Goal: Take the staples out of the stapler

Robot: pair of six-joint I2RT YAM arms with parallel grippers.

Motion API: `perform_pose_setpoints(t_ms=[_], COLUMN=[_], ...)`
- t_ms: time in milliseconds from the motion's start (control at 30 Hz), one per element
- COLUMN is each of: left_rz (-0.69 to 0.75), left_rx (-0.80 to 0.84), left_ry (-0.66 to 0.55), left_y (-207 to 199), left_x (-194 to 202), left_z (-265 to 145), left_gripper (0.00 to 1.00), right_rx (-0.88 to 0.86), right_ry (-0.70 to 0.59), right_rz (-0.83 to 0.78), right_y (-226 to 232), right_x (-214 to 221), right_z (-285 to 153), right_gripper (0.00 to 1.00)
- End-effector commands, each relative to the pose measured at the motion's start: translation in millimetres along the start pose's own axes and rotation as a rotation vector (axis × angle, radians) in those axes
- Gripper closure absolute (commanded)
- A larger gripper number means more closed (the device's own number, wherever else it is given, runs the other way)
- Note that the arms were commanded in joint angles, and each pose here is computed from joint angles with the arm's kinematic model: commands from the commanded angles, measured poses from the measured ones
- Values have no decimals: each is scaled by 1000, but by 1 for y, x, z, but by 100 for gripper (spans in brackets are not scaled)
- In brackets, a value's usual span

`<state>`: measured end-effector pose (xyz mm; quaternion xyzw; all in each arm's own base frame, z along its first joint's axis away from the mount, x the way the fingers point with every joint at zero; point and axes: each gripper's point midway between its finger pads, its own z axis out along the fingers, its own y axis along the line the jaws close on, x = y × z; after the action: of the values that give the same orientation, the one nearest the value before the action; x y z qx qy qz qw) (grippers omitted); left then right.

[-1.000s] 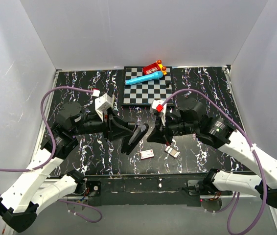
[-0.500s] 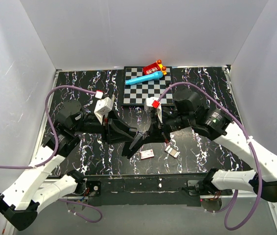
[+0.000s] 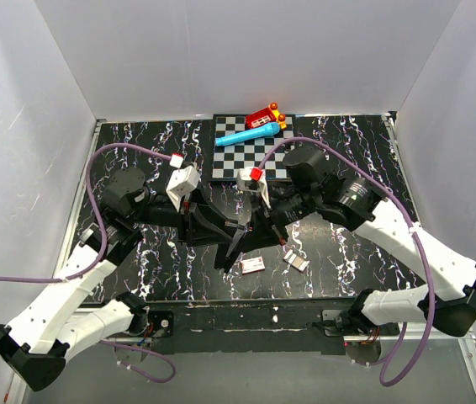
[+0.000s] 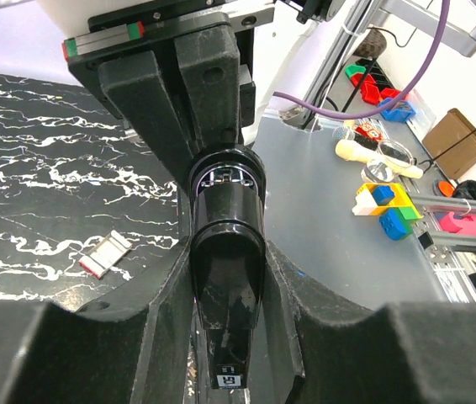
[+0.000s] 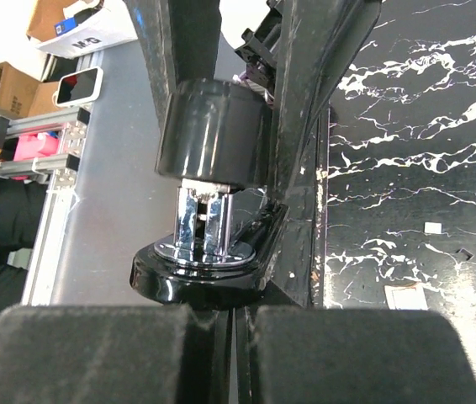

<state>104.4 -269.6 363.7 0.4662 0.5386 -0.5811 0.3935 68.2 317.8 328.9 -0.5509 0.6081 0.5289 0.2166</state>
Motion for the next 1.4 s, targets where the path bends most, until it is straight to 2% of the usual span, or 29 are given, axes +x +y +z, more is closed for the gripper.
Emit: perform_pose_setpoints(t_ms=[0, 267, 667, 1133, 1267, 1367], left_rz=[5, -16, -14, 65, 80, 99], left_rx=[21, 51, 75, -38, -62, -87], left_ry=[11, 48, 68, 21, 0, -17], left_y=[5, 5, 4, -2, -6, -8], left_x=[6, 16, 15, -6, -12, -20], left_z=[12, 23, 33, 18, 13, 9], left_gripper=[100, 100, 100, 100, 100, 100], right_rx=[-77, -108, -112, 72, 115, 166], right_ry=[-106, -103, -92, -84, -86, -91], right_rz=[-146, -159, -157, -164, -146, -137], right_y=[16, 10, 0, -11, -15, -22], right_x=[-48, -69, -73, -40, -27, -18], right_z=[6, 18, 27, 9, 5, 1], right_gripper=[99, 99, 99, 99, 95, 89])
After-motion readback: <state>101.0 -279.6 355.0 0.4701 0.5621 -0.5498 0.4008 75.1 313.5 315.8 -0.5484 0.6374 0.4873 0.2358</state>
